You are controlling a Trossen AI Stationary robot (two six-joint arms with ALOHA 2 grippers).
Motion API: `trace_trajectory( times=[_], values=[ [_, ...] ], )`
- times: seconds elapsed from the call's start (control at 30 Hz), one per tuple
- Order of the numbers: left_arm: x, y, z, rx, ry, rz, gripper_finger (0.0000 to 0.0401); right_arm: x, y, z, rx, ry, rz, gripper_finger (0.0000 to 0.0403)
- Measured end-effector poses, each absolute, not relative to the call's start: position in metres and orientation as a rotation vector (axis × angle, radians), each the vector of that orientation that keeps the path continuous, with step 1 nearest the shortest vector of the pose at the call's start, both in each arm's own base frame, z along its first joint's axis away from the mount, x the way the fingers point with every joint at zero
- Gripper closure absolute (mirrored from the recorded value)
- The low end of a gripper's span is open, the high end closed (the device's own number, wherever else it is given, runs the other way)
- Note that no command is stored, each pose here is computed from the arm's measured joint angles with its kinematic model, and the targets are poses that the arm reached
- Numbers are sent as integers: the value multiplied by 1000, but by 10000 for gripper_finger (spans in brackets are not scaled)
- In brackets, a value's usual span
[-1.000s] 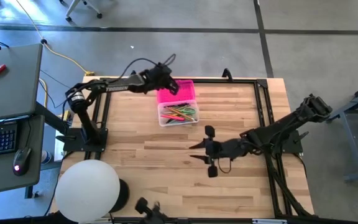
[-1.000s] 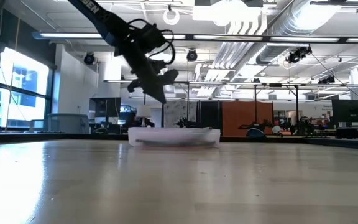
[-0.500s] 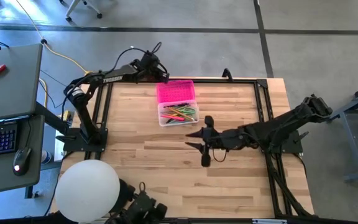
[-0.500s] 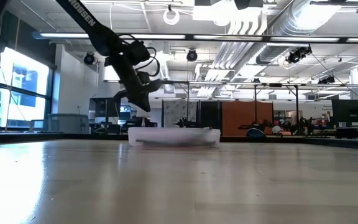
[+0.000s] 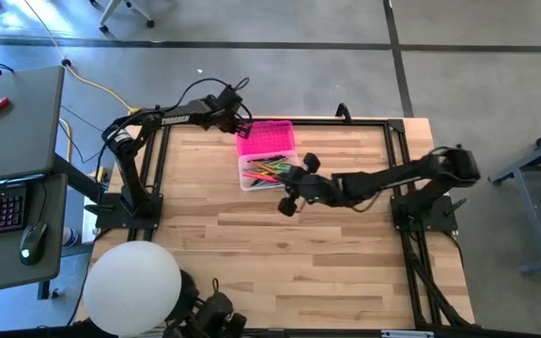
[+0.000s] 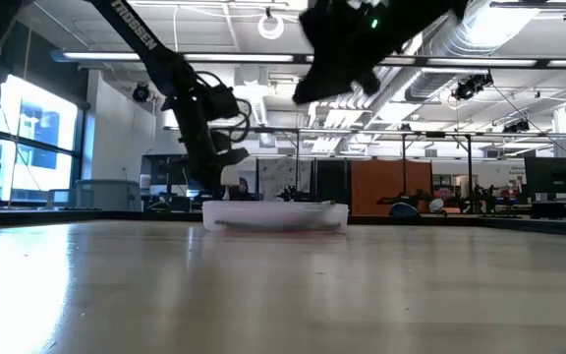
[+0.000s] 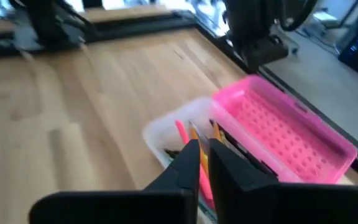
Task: Pick & place school supplies into a supply box
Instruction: Close the pink supply box
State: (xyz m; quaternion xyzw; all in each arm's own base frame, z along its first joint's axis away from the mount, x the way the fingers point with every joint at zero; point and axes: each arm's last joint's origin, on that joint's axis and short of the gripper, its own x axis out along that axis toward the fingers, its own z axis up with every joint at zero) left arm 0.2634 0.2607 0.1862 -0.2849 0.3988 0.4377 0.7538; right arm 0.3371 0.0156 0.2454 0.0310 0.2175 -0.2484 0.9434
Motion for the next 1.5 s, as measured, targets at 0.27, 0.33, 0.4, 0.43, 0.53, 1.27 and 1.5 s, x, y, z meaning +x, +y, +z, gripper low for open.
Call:
trace_trajectory(
  times=[0.27, 0.33, 0.4, 0.43, 0.53, 1.27, 1.5],
  values=[
    [270, 270, 163, -587, 891, 1029, 387, 354, -20, 205, 115, 537, -602, 398],
    [270, 270, 163, -576, 883, 1049, 379, 356, -25, 197, 121, 563, -599, 397],
    [270, 271, 163, -594, 874, 1049, 380, 357, -30, 189, 116, 591, -613, 401],
    [270, 270, 164, -600, 868, 1043, 385, 358, -33, 186, 113, 601, -624, 401],
    [269, 269, 169, -604, 860, 1023, 391, 357, -46, 180, 112, 622, -676, 400],
    [271, 271, 175, -475, 858, 989, 301, 345, -104, 173, 204, 690, -652, 402],
    [270, 271, 174, -541, 836, 1028, 262, 345, -104, 172, 213, 693, -659, 402]
  ],
)
